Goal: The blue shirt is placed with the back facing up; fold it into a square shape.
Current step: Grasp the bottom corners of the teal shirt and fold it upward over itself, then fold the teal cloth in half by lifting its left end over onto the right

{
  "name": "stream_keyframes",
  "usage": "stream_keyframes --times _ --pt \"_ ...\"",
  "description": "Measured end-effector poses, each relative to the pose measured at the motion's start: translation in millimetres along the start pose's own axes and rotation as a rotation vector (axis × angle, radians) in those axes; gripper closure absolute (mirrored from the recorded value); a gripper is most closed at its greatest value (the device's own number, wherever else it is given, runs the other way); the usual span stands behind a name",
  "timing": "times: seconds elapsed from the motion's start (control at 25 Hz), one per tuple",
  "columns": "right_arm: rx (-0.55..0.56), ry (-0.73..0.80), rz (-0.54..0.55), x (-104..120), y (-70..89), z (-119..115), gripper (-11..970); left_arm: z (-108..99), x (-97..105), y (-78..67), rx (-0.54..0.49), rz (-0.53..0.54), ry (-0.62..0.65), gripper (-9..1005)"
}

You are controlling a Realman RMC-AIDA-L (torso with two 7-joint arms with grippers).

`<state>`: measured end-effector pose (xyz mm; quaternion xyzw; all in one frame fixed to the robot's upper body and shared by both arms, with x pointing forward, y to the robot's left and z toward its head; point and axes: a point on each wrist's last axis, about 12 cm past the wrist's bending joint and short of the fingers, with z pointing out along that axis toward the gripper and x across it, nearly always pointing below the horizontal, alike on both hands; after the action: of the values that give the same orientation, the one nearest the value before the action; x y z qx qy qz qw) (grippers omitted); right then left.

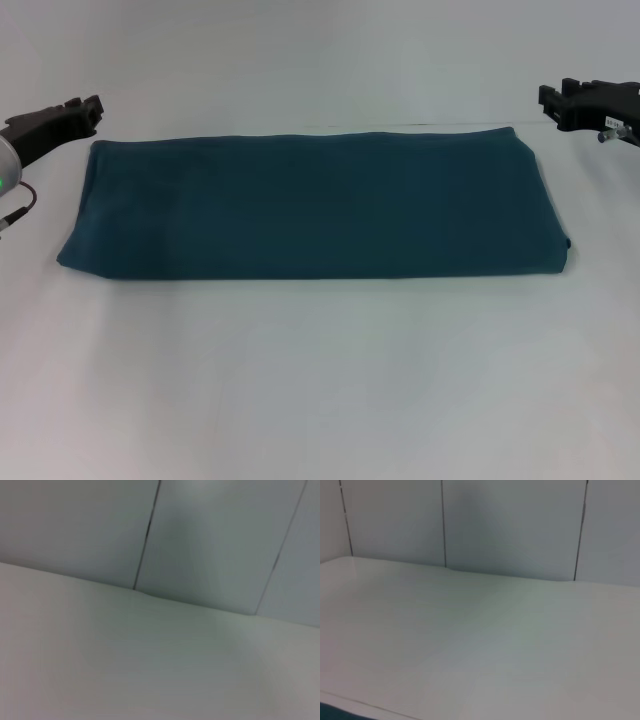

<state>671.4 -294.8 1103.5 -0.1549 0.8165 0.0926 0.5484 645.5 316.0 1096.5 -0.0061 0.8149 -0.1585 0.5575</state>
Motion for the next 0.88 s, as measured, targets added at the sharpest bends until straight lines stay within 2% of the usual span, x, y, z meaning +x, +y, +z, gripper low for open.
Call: stream_keyframes --times 0.08,0.2,0.32,0.44,0.64,0.88 --pt "0.000 0.003 -0.004 0.3 0.2 0.1 774 0.2 -0.7 0.5 -0.008 -0.011 -0.008 860" --pt "0.002 0.004 -0.002 0.6 -0.2 -0.1 654 -1.7 -1.3 3.6 -0.021 -0.039 -0.029 722" --pt "0.004 0.005 0.013 1.5 -1.5 -1.0 534 -4.2 -0.2 6.7 -0.028 -0.060 -0.041 635" --pt "0.002 0.005 0.030 1.6 -3.8 -2.7 293 -5.6 1.6 7.9 -0.030 -0.066 -0.040 548" --pt "-0.042 0.024 0.061 3.1 -3.8 -6.9 251 -9.9 6.5 7.4 0.003 -0.078 -0.036 387" --pt "-0.143 0.039 0.156 8.0 -7.7 -27.1 209 -33.6 9.5 13.0 0.121 -0.103 -0.021 184"
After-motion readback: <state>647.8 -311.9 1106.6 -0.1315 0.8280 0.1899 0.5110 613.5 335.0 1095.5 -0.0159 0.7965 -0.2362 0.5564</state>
